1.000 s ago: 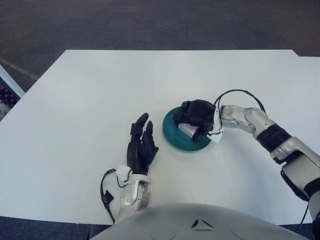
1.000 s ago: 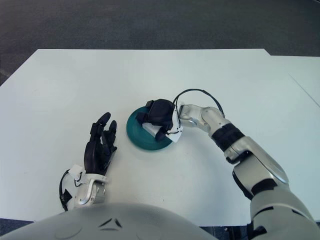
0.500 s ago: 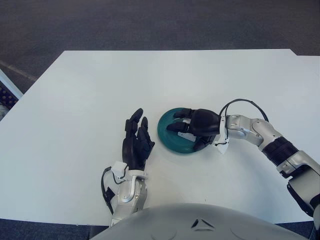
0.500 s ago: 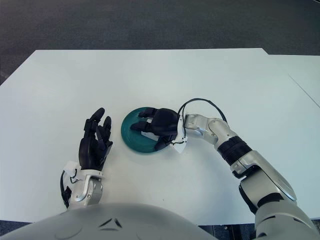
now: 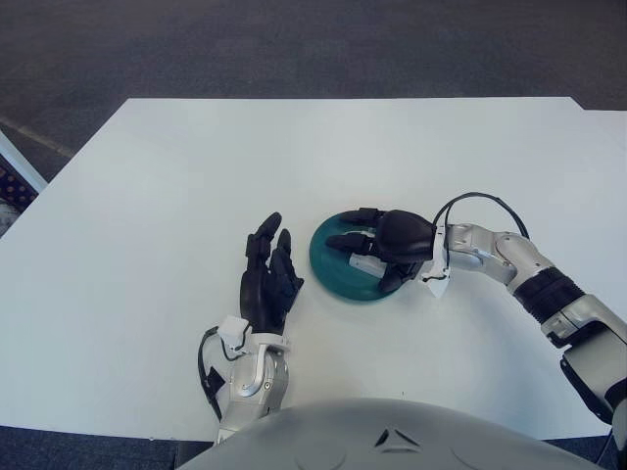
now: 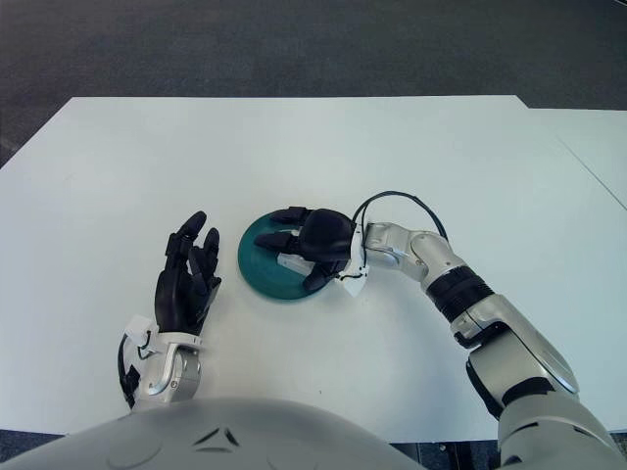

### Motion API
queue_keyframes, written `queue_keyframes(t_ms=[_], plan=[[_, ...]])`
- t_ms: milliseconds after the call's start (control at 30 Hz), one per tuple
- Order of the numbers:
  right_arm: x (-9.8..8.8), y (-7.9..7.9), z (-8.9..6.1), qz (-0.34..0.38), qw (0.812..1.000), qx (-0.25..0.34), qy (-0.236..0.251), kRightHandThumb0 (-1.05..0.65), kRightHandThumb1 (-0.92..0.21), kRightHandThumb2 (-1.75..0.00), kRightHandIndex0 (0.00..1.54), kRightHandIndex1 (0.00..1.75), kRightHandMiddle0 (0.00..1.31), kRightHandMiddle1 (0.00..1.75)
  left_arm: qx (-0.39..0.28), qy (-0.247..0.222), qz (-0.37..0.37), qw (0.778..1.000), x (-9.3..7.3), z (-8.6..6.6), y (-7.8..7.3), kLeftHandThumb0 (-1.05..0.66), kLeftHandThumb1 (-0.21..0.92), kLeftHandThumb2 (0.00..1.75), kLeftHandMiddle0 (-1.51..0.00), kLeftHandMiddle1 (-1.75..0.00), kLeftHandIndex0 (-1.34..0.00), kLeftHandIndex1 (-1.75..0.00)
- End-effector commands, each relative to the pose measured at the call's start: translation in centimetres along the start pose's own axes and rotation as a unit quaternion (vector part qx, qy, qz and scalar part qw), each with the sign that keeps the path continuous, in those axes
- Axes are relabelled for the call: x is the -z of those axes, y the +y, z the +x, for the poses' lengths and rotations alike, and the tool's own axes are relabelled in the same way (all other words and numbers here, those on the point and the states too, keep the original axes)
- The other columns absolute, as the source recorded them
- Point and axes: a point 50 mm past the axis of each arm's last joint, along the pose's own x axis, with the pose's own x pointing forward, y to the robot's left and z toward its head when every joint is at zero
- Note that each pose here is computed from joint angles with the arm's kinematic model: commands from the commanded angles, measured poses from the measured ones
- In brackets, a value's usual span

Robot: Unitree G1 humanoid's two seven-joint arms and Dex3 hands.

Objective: Put the charger into the plate.

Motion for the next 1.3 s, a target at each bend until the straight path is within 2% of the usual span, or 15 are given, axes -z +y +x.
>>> queue_keyframes(t_ms=[0,433,700,767,967,1133,1267], plan=[[0.4,-0.6,0.1,-0.012,1.000,0.001,0.003,-1.05,-0.92,-1.03,0.00,0.00,0.00,0.00,0.011,-0.029,-0.066,0.997,-1.0,0.4,-2.6,-0.75,0.92,0.78,-0.33,-0.02,0.00,-0.75],[0.9,-0.8,0.3,-0.007,1.000,0.016,0.010,-1.05,-0.92,-1.04,0.00,0.00,0.00,0.00,0.010,-0.024,-0.070,0.997,-1.0,0.5,-2.4,-0.73,0.92,0.78,-0.33,-0.01,0.00,-0.75],[2.5,-4.7,-0.6,-0.018,0.998,0.057,0.014,-1.05,-0.92,-1.04,0.00,0.00,0.00,0.00,0.001,-0.028,-0.055,0.998,-0.8,0.8,-1.5,-0.75,0.92,0.78,-0.34,-0.01,0.00,-0.77],[3.0,-6.6,-1.5,-0.025,0.996,0.088,0.019,-1.05,-0.92,-1.03,0.00,0.00,0.00,0.00,-0.031,-0.044,-0.029,0.998,-1.0,1.2,-1.1,-0.75,0.92,0.80,-0.33,-0.01,0.00,-0.78],[3.5,-10.3,-3.0,-0.026,0.987,0.156,0.041,-1.05,-0.92,-0.99,0.00,0.00,0.00,0.00,-0.102,-0.079,0.051,0.990,-1.3,1.9,-1.2,-0.75,0.92,0.87,-0.29,0.00,0.00,-0.72],[4.0,-11.0,-3.7,0.086,0.972,0.207,0.069,-1.05,-0.92,-0.97,0.00,0.00,0.00,0.00,-0.119,-0.083,0.114,0.983,-1.3,2.2,-1.4,-0.76,0.92,0.91,-0.24,0.00,0.00,-0.63],[5.2,-11.3,-4.9,0.173,0.946,0.261,0.089,-1.05,-0.92,-0.98,0.00,0.00,0.00,0.00,-0.081,-0.077,0.118,0.987,-1.0,2.5,-1.2,-0.79,0.92,0.93,-0.20,0.00,0.00,-0.55]])
